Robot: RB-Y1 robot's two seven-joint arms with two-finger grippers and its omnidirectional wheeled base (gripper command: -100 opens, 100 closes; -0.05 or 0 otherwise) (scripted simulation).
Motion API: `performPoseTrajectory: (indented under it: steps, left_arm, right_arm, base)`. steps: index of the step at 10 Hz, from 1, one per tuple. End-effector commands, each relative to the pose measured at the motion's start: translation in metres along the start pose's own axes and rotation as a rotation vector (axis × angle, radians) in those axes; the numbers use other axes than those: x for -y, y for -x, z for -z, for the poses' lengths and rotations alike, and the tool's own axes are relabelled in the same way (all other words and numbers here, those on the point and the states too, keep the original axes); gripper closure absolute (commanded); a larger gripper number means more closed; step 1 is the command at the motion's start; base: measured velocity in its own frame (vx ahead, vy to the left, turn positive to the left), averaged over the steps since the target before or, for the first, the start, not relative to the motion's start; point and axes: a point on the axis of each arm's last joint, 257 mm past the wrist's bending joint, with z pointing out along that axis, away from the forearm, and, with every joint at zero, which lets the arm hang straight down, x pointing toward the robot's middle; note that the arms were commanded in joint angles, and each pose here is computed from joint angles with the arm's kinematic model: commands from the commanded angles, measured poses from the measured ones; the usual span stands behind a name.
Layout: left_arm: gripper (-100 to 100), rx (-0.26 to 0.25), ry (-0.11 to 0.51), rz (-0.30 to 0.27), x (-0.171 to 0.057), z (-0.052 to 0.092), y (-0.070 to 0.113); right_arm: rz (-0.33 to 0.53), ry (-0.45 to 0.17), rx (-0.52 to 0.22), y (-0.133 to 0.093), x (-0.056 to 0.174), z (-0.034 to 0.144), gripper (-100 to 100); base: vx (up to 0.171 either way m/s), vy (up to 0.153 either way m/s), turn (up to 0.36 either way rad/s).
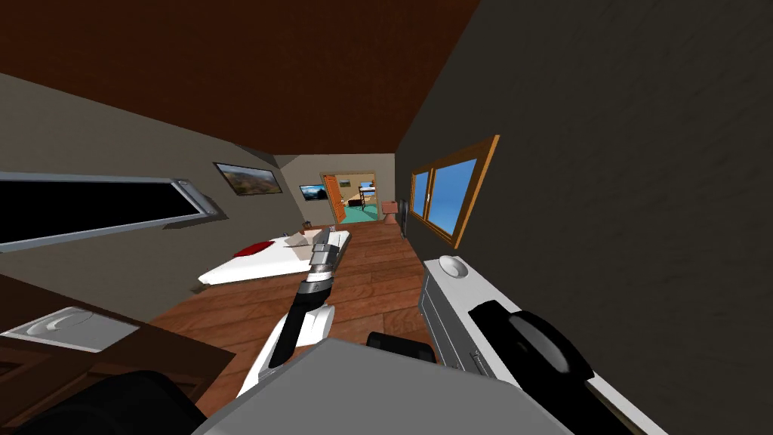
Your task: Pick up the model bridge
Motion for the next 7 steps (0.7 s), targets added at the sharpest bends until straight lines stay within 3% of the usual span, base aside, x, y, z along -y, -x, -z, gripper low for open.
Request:
performPoseTrajectory:
  steps: [1,2,3,4,5,6,7]
  left_arm:
    - [0,0.000,0.000,0.000,0.000,0.000,0.000]
    - [0,0.000,0.000,0.000,0.000,0.000,0.000]
    - [0,0.000,0.000,0.000,0.000,0.000,0.000]
    - [0,0.000,0.000,0.000,0.000,0.000,0.000]
    - [0,0.000,0.000,0.000,0.000,0.000,0.000]
    - [0,0.000,0.000,0.000,0.000,0.000,0.000]
    - [0,0.000,0.000,-0.001,0.000,0.000,0.000]
  right_arm:
    - [0.000,0.000,0.000,0.000,0.000,0.000,0]
    - [-0.027,0.012,-0.009,-0.016,-0.007,-0.006,-100]
    - [-0.032,-0.002,0.010,-0.008,-0.001,-0.005,-100]
    - [-0.058,0.027,-0.012,-0.030,-0.017,-0.013,-100]
    - [-0.064,0.023,0.020,-0.016,-0.015,-0.013,-100]
    - [-0.070,-0.005,0.016,-0.019,-0.003,-0.008,-100]
    - [-0.070,-0.005,0.016,-0.019,-0.003,-0.008,-100]
  base:
    - [0.002,-0.012,-0.003]
    - [-0.053,0.000,0.354]
    - [-0.070,-0.014,0.257]
    - [-0.098,-0.001,0.404]
    - [-0.115,-0.003,0.122]
    - [-0.086,-0.178,-0.430]
    - [-0.307,-0.238,-0.448]
